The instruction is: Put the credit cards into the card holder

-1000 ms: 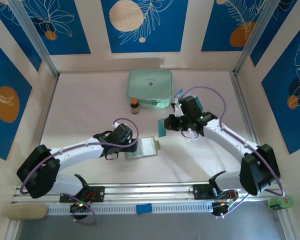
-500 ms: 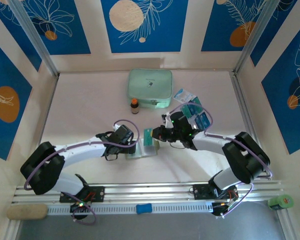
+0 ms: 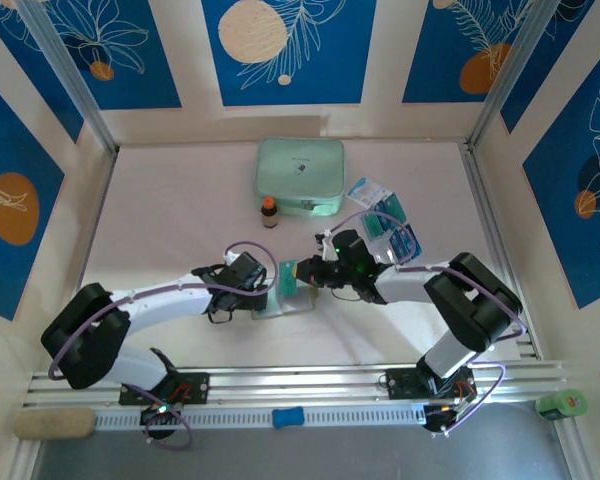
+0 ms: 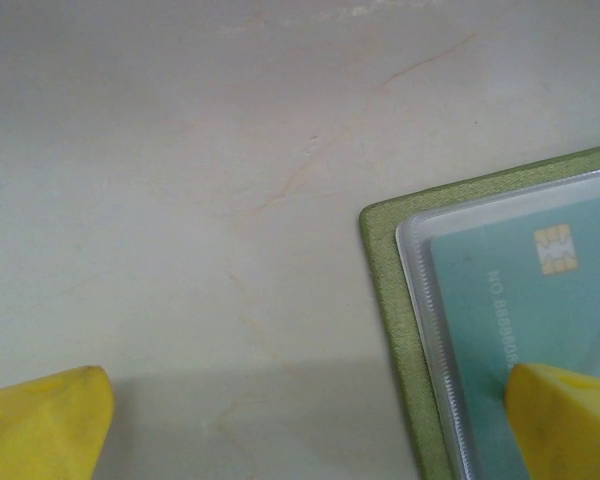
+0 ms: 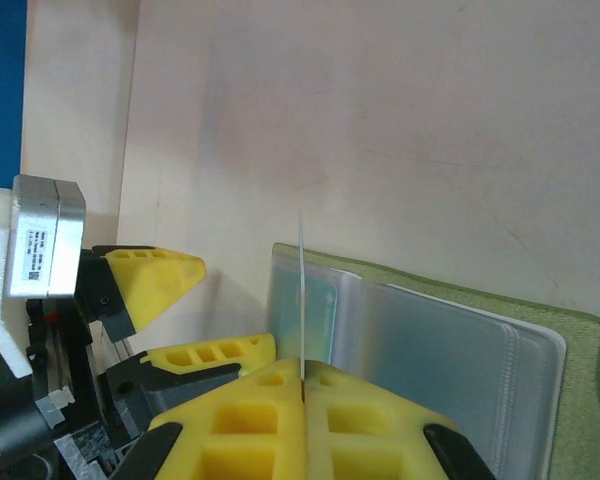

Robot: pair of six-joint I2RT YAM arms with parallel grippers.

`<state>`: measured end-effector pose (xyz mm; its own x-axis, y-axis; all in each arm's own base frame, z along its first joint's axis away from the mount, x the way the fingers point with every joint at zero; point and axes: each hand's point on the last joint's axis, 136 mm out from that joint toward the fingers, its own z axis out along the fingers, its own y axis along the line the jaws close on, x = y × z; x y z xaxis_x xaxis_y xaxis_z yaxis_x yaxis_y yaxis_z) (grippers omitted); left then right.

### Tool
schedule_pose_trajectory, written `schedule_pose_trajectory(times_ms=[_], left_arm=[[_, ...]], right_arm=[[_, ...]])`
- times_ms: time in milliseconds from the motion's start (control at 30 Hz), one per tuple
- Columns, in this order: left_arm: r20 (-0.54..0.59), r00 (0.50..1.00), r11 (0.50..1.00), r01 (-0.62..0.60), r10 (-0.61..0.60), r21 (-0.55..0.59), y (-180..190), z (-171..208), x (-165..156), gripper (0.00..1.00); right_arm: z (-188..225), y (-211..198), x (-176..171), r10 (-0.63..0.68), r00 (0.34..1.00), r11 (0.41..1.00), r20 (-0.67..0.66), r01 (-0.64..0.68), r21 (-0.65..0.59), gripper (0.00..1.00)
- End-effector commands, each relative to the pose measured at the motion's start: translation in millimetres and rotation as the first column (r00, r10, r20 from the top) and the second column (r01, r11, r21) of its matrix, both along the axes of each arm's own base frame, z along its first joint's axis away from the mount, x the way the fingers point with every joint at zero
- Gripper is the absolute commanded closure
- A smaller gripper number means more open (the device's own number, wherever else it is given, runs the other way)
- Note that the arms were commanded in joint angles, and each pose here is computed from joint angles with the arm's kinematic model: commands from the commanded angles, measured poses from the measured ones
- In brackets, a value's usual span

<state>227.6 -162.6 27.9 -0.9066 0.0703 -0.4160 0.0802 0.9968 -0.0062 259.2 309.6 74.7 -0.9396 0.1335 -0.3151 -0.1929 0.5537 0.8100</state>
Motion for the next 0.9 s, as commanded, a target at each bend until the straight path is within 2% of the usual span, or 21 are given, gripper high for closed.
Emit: schedule_pose_trajectory(times_ms=[0,633,867], left_arm=[[-0.029,1.000,0.998,-0.010,0.012,0.060,13,-8,-9,0.00],[-0.042,0.999,0.998,-0.012,0.015,0.063,16,-16,-13,0.00],[-0.046,0.999,0.998,-0.012,0.015,0.063,16,-18,-14,0.00]], right_arm=[[-4,3,0,0.000,1.000,1.000,0.002,0.000,0.004,1.00],[-22,12,-3,0.020,0.999,1.000,-0.042,-0.020,-0.002,1.00],[-9,3,3,-0.011,1.000,1.000,-0.013,0.011,0.006,1.00]])
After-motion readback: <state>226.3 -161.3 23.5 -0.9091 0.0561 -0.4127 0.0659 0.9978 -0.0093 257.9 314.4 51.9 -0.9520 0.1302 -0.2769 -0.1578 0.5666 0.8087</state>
